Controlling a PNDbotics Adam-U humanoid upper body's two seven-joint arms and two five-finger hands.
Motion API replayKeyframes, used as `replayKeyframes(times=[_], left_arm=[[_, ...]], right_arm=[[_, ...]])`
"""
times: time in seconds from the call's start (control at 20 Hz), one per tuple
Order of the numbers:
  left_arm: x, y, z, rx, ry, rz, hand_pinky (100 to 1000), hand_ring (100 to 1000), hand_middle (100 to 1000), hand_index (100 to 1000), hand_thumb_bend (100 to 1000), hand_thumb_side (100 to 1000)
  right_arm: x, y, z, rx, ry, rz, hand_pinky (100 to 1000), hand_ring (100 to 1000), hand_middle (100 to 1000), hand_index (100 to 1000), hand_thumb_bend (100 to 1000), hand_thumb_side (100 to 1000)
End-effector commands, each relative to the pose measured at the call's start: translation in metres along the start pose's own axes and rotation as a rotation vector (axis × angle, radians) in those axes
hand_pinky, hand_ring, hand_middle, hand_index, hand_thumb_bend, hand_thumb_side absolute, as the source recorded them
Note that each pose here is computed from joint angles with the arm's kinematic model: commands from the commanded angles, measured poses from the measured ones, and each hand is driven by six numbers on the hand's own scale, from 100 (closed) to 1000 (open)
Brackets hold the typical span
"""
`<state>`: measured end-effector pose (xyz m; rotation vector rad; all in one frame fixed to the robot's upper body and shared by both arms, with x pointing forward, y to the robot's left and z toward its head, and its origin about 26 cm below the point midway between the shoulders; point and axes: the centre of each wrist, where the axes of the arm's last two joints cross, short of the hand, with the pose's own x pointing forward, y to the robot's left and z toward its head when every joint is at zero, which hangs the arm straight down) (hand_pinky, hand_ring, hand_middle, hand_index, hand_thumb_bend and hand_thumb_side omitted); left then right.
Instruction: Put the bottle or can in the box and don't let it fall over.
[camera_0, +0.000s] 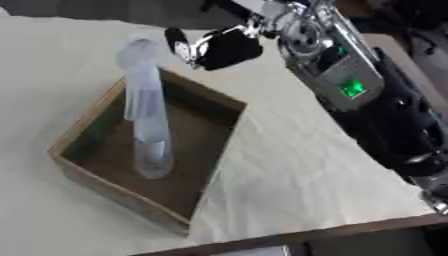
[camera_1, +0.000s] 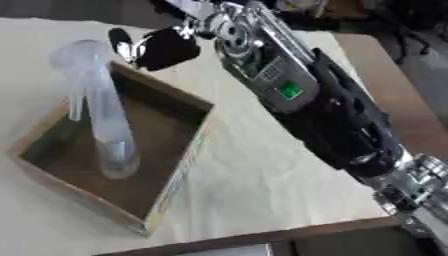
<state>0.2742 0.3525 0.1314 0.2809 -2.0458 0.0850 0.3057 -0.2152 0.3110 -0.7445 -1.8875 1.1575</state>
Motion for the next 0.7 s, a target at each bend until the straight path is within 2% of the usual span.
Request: replayKeyframes(times=[0.05, 0.1, 0.2, 0.3, 0.35, 0.45, 0.5, 0.6, 0.7], left_arm=[[0.01, 0.004, -0.002, 0.002, -0.038, -0.024, 918, 534, 728, 807, 104, 801], [0.011, 0.003, -0.002, -0.001, -0.043, -0.023, 917, 535, 728, 807, 104, 798], [0.013, 0.001, -0.002, -0.01, -0.051, -0.019, 917, 535, 728, 807, 101, 795], [0.015, 0.0, -0.002, -0.018, -0.055, -0.016, 917, 535, 728, 807, 101, 795], [0.015, 0.0, -0.002, -0.02, -0.056, -0.016, 916, 535, 728, 807, 100, 789], [0.018, -0.003, -0.002, -0.041, -0.071, -0.013, 916, 536, 727, 807, 100, 784], [0.02, -0.004, -0.003, -0.05, -0.08, -0.009, 916, 536, 727, 807, 100, 781], [0.023, -0.006, -0.003, -0.064, -0.095, 0.0, 915, 537, 727, 807, 100, 777], [0.026, -0.01, -0.004, -0.082, -0.113, 0.011, 913, 538, 727, 807, 100, 773]], right_arm=[[-0.013, -0.027, 0.012, -0.172, -0.049, -0.008, 802, 926, 860, 877, 100, 323], [-0.02, -0.029, 0.016, -0.202, -0.074, -0.018, 814, 936, 872, 887, 100, 366], [-0.032, -0.03, 0.025, -0.225, -0.11, -0.035, 829, 950, 892, 907, 100, 297], [-0.04, -0.031, 0.032, -0.232, -0.129, -0.051, 829, 950, 892, 907, 100, 297], [-0.043, -0.032, 0.034, -0.235, -0.131, -0.058, 819, 936, 891, 908, 100, 363], [-0.059, -0.028, 0.047, -0.267, -0.119, -0.082, 812, 934, 885, 903, 100, 160], [-0.067, -0.025, 0.054, -0.282, -0.108, -0.088, 808, 933, 882, 906, 100, 100], [-0.08, -0.017, 0.065, -0.308, -0.091, -0.094, 803, 932, 878, 906, 100, 100], [-0.091, -0.004, 0.077, -0.329, -0.067, -0.108, 800, 934, 879, 911, 100, 157]])
